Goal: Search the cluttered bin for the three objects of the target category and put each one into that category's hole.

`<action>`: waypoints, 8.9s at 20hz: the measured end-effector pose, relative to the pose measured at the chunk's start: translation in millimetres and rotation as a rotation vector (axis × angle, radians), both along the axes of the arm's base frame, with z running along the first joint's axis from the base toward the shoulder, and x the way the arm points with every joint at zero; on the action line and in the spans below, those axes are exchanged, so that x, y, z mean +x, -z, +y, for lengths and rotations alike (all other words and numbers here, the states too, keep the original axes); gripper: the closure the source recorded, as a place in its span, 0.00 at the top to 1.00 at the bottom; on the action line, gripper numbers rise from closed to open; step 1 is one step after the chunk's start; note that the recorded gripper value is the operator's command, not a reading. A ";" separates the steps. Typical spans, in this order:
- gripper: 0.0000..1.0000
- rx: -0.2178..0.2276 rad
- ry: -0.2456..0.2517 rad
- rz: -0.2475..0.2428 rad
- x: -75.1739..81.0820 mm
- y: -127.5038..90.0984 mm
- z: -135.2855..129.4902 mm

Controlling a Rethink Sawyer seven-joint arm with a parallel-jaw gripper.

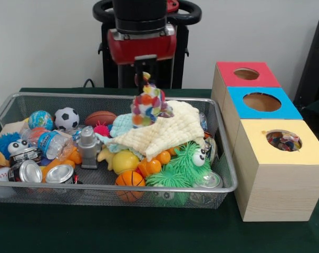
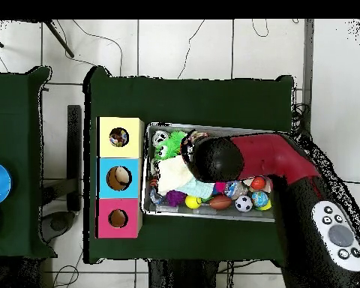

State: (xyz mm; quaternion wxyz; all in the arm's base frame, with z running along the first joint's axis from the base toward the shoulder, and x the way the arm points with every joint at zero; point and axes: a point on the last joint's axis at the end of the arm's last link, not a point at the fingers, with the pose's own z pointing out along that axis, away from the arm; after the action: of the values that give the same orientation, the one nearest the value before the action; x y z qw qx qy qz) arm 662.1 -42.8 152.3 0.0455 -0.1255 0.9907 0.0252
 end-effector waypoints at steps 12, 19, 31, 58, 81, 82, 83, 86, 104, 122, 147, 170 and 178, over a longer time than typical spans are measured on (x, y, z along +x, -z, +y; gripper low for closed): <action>0.00 0.014 -0.029 0.013 24.0 12.9 75.0; 0.00 0.027 0.006 0.007 65.8 -4.9 88.1; 0.00 0.002 0.058 -0.045 99.7 -25.0 74.1; 0.00 -0.023 0.089 0.011 99.5 -14.5 105.9; 0.00 -0.050 0.150 0.011 112.8 -41.9 77.8; 0.00 -0.051 0.149 0.012 112.7 -42.5 79.3; 0.00 -0.052 0.149 0.014 112.5 -43.1 80.9; 0.00 -0.049 0.144 0.026 112.9 -48.2 90.8; 0.00 -0.045 0.138 0.054 128.9 -92.1 119.1; 0.00 -0.035 0.140 0.016 152.0 -144.9 139.0; 0.00 0.016 0.228 0.149 132.0 -81.4 166.0; 0.00 0.039 0.304 0.222 102.8 8.5 163.7; 0.00 0.006 0.318 0.237 97.3 19.6 152.0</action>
State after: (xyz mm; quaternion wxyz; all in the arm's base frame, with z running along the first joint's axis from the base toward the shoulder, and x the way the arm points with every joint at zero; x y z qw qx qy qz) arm 759.4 109.2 132.8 -0.0675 0.0366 0.9964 0.0353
